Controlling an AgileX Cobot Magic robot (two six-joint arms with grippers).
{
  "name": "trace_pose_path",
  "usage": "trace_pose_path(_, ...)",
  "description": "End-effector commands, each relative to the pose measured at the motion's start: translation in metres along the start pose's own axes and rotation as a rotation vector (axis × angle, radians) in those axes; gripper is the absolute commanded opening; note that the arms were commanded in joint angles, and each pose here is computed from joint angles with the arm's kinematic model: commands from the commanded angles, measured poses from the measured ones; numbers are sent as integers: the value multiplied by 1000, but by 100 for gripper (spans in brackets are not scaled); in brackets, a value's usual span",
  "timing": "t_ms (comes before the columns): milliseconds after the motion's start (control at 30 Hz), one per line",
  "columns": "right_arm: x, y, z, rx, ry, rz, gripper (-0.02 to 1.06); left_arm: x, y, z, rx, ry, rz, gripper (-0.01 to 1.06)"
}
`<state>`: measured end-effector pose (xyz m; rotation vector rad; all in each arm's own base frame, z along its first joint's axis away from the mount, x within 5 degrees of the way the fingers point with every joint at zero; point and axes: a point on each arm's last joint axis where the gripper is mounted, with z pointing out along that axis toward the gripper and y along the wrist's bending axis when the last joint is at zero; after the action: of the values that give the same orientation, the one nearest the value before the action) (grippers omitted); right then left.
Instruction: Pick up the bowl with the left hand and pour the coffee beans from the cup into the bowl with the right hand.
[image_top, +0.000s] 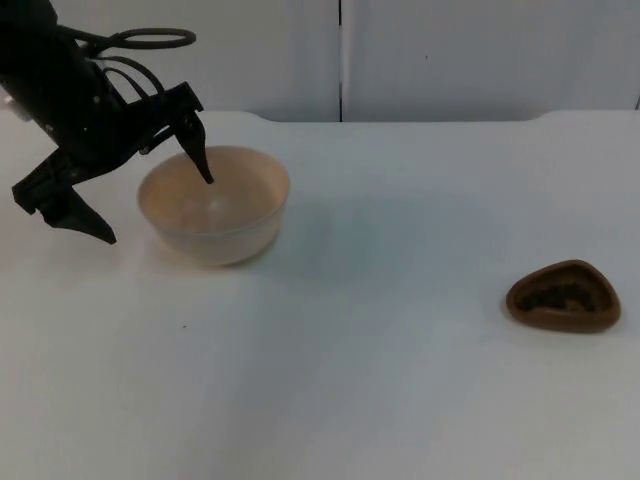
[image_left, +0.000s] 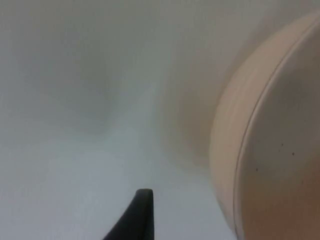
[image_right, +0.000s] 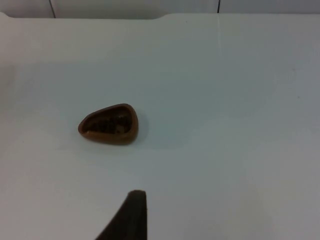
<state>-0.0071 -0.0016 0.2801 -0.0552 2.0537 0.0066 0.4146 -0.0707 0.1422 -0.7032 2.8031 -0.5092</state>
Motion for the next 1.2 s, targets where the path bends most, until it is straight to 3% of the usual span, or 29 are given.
trace_pose_path(0,0,0,0,10,-9,-5,105,-3,-4,-1,22,-26,-16,99)
trace_pose_path(300,0,0,0,10,-9,-5,105,-4,1,10,10,-24,-26,99)
trace_pose_path(800,0,-1,0,12,-9,-5,105,-4,6,22,-7,-15,-24,82)
trace_pose_path(933,0,-1,0,12,-9,-5,105,-4,6,22,-9,-22,-18,59)
trace_pose_path(967,0,-1,0,12,-9,-5,105,-4,6,22,-9,-22,-18,59)
trace_pose_path(1067,0,-1,0,12,-9,-5,105,-4,6,22,-9,-22,-17,43)
trace_pose_path(1167,0,-1,0,12,-9,-5,105,-4,6,22,-7,-21,-20,35)
